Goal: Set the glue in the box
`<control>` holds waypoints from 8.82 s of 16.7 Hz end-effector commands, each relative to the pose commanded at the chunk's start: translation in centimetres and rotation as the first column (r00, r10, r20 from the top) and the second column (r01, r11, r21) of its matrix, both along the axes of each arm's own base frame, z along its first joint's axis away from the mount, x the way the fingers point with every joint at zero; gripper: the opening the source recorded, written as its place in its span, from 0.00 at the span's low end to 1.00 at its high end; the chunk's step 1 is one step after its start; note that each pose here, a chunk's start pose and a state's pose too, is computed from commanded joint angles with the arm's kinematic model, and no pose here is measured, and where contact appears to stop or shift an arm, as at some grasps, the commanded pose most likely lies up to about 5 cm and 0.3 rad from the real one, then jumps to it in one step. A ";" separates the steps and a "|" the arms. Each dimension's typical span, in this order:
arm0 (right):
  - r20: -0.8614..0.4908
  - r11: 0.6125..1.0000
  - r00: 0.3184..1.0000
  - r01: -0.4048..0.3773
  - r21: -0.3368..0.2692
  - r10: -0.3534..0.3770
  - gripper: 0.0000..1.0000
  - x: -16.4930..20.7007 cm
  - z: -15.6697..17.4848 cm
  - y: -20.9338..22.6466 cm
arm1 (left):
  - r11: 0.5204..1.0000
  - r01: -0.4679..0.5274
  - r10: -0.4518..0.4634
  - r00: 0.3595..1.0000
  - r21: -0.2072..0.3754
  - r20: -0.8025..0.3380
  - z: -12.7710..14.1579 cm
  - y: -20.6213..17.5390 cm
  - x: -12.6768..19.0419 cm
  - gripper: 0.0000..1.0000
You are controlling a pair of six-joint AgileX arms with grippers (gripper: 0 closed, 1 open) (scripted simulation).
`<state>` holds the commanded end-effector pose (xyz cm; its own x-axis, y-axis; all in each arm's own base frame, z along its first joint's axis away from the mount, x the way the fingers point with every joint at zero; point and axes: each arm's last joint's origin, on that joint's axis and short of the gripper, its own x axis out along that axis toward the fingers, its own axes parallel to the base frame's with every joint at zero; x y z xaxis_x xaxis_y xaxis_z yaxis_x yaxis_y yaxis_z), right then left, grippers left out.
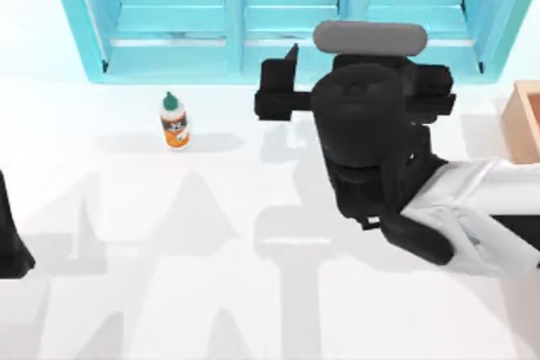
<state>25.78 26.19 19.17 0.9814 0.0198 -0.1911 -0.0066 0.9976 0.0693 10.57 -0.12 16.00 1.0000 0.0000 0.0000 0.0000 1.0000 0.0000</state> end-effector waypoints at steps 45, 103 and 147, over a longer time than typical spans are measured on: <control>0.093 0.996 0.996 0.023 -0.088 -0.015 0.70 7.6 -18.4 19.1 | 1.000 0.000 0.000 1.000 0.000 0.000 0.0 0.0 0.0 1.00; -0.563 0.038 0.260 -0.926 -0.376 0.785 0.00 12.7 1.3 -34.1 | 1.000 0.000 0.000 1.000 0.000 0.000 0.0 0.0 0.0 1.00; 0.079 0.724 0.719 -0.687 -0.061 0.690 0.00 -2.8 -10.9 -44.6 | 1.000 0.000 0.000 1.000 0.000 0.000 0.0 0.0 0.0 1.00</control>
